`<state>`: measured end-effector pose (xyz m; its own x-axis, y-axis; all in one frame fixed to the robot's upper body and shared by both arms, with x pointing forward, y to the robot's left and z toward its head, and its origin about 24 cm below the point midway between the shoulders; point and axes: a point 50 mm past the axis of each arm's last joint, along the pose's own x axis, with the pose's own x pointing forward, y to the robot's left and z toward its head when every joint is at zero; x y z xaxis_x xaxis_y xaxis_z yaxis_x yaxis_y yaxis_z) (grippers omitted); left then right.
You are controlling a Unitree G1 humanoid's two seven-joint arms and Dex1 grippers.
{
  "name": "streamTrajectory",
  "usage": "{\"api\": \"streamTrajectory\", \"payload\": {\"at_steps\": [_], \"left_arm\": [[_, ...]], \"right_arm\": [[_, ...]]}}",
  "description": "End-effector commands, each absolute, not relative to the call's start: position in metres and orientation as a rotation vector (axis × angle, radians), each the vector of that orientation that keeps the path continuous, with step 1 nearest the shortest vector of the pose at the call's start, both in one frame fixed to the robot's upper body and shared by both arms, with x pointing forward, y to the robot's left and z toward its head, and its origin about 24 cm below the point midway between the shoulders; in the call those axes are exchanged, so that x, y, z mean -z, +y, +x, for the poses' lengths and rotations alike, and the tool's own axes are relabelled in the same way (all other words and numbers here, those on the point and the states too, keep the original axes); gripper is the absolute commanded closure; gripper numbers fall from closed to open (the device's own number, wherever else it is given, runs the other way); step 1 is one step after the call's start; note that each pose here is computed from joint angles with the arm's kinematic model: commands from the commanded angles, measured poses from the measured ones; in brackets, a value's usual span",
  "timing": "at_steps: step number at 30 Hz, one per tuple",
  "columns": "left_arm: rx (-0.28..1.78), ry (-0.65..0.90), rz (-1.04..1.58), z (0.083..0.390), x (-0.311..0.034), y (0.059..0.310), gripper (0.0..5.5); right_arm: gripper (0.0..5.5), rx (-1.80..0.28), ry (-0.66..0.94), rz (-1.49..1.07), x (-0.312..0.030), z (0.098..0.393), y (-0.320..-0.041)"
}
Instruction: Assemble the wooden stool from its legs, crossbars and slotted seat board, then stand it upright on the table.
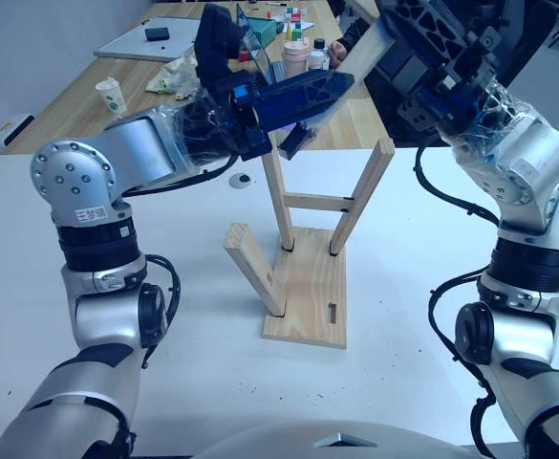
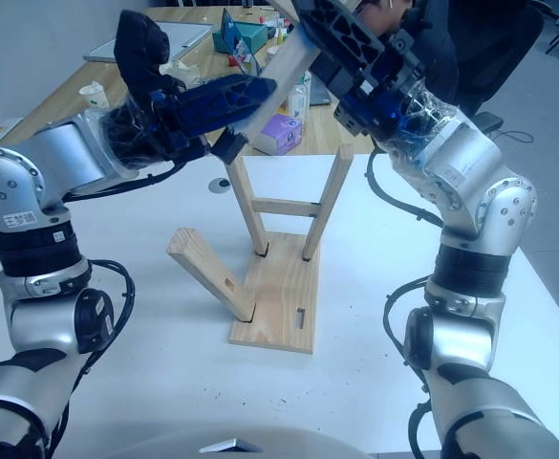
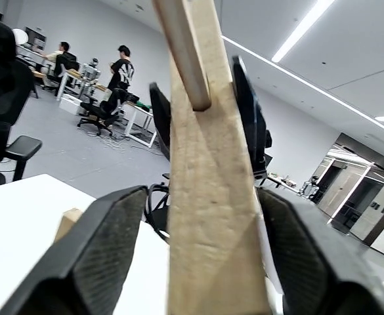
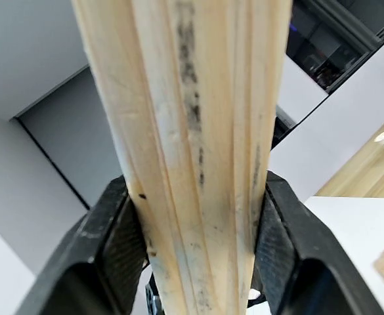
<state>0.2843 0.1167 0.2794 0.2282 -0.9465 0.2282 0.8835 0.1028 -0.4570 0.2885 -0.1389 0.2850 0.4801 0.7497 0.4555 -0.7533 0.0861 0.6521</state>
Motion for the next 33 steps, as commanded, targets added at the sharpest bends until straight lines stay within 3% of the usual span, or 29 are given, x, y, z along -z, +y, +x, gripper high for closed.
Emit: {"api": "streamTrajectory", "payload": {"at_steps": [1, 6, 12, 16, 27, 33], "left_arm": [[1.349, 0.157, -0.531, 0.279, -0.275, 0.131, 1.84], [1.244, 0.167, -0.549, 0.283, -0.265, 0.177, 1.2], [1.148, 0.174, -0.573, 0.292, -0.231, 0.22, 1.16], [1.114, 0.2, -0.579, 0.3, -0.209, 0.228, 1.16], [1.146, 0.216, -0.511, 0.314, -0.21, 0.229, 1.16], [1.154, 0.231, -0.515, 0.312, -0.205, 0.224, 1.16]], "right_arm": [[3.43, -1.041, -0.079, 0.859, -0.279, 0.29, -0.159], [3.43, -1.111, -0.081, 0.706, -0.252, 0.264, -0.178], [3.44, -1.132, 0.066, 0.52, -0.189, 0.238, -0.18], [3.44, -1.083, 0.104, 0.58, -0.143, 0.238, -0.179], [3.44, -1.025, 0.229, 0.403, -0.071, 0.222, -0.179], [3.44, -1.055, 0.4, 0.201, -0.034, 0.197, -0.206]]}}
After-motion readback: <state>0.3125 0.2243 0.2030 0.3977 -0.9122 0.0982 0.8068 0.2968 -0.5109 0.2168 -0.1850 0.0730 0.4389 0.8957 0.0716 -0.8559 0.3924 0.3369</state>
